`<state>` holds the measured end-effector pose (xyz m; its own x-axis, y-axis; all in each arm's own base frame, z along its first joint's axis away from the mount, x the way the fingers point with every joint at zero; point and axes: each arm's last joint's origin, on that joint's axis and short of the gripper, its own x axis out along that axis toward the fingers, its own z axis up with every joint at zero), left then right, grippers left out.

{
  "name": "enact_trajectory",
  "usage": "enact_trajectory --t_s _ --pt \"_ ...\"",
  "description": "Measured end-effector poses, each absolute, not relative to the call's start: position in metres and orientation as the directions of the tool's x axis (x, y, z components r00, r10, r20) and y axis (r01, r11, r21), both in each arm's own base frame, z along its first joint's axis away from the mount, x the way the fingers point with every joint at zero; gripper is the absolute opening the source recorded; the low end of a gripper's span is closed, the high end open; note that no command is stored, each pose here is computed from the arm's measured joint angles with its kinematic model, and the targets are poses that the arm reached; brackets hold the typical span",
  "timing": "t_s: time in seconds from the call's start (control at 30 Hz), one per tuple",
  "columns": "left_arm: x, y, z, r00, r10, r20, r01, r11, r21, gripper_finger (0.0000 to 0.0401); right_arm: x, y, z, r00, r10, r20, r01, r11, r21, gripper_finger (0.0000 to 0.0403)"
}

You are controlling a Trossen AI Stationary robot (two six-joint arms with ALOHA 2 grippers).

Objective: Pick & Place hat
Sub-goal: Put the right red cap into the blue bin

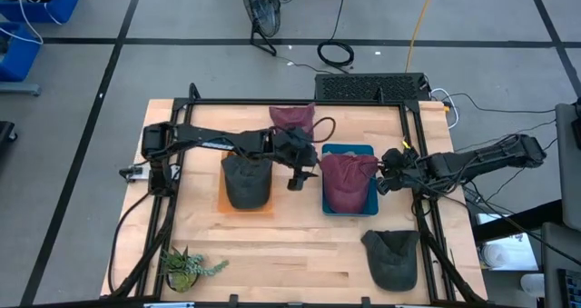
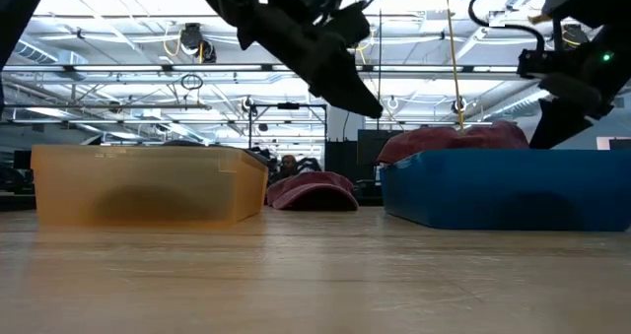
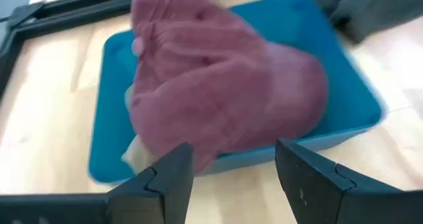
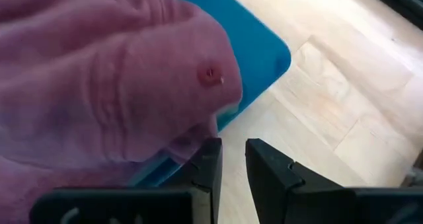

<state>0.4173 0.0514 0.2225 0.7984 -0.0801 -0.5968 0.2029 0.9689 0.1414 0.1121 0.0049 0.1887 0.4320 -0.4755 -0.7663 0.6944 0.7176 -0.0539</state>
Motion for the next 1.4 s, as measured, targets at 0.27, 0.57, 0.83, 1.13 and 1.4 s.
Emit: enact_trajectory --t_s 0.27,0.57,0.83,1.13,1.4 --pt "0.425 0.064 0.207 0.786 0.009 -0.619 0.129 0.975 0.178 0.0214 0.12 -0.001 0.182 0.476 -0.449 -0.756 0.66 0.75 -0.03 0.0059" --pt "0.425 0.072 0.209 0.803 0.018 -0.596 0.105 0.98 0.17 0.0214 0.123 -0.006 0.185 0.489 -0.464 -0.738 0.668 0.744 -0.025 0.0059" --pt "0.417 0.07 0.203 0.735 -0.004 -0.678 0.155 0.975 0.162 0.0214 0.121 -0.006 0.183 0.471 -0.447 -0.76 0.661 0.75 -0.032 0.0059" --pt "0.416 0.054 0.205 0.721 -0.162 -0.674 0.329 0.936 0.127 0.0214 0.118 -0.005 0.185 0.496 -0.415 -0.763 0.632 0.775 -0.01 0.0059" --pt "0.418 0.043 0.208 0.735 -0.195 -0.65 0.386 0.908 0.164 0.0214 0.119 -0.005 0.19 0.55 -0.412 -0.726 0.632 0.774 0.039 0.0059"
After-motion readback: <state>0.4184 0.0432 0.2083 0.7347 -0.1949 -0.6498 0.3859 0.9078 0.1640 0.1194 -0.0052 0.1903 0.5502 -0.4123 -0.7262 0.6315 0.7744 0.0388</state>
